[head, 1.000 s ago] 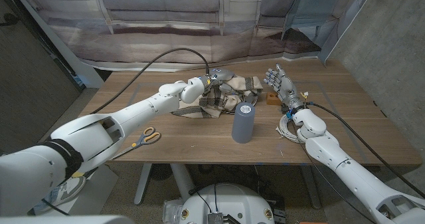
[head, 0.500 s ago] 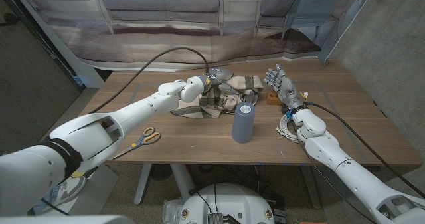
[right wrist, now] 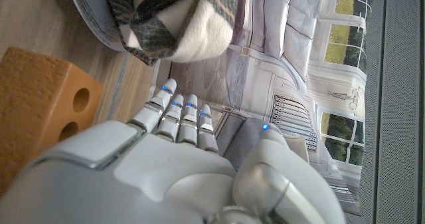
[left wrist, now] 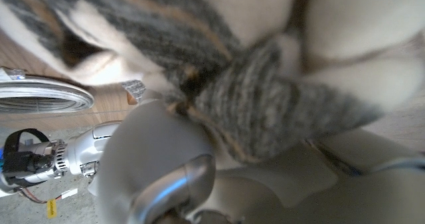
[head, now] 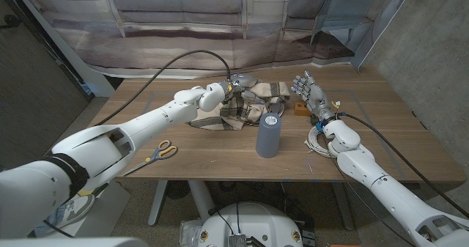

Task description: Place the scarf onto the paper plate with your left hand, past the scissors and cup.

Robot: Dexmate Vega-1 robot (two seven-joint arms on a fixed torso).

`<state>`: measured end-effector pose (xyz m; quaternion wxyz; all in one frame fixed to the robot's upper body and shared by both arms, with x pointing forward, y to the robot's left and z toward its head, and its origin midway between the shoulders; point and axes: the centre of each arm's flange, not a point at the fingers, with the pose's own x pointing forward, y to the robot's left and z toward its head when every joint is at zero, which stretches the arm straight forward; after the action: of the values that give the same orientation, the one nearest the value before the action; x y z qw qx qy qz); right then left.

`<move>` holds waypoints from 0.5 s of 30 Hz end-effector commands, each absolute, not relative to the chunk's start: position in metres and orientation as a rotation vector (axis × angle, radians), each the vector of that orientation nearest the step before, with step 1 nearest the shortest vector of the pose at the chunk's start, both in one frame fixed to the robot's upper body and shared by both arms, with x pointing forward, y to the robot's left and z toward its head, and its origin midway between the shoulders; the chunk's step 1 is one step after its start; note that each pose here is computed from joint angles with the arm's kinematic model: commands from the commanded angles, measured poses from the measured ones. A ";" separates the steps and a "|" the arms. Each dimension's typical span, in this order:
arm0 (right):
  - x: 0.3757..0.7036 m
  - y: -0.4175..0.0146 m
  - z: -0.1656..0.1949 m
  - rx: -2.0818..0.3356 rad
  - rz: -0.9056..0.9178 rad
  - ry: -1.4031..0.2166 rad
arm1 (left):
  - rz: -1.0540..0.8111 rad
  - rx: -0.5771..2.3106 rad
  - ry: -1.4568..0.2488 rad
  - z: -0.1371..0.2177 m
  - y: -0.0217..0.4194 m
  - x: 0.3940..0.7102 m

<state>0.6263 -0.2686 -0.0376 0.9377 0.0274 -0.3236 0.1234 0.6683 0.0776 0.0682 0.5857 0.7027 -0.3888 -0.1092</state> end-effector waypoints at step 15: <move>0.627 -0.274 -0.038 0.059 0.253 -0.657 | -0.263 1.629 -0.900 0.070 0.074 0.668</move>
<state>0.6262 -0.2713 -0.0371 0.9375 0.0280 -0.3239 0.1241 0.6685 0.0752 0.0674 0.5866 0.7023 -0.3880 -0.1101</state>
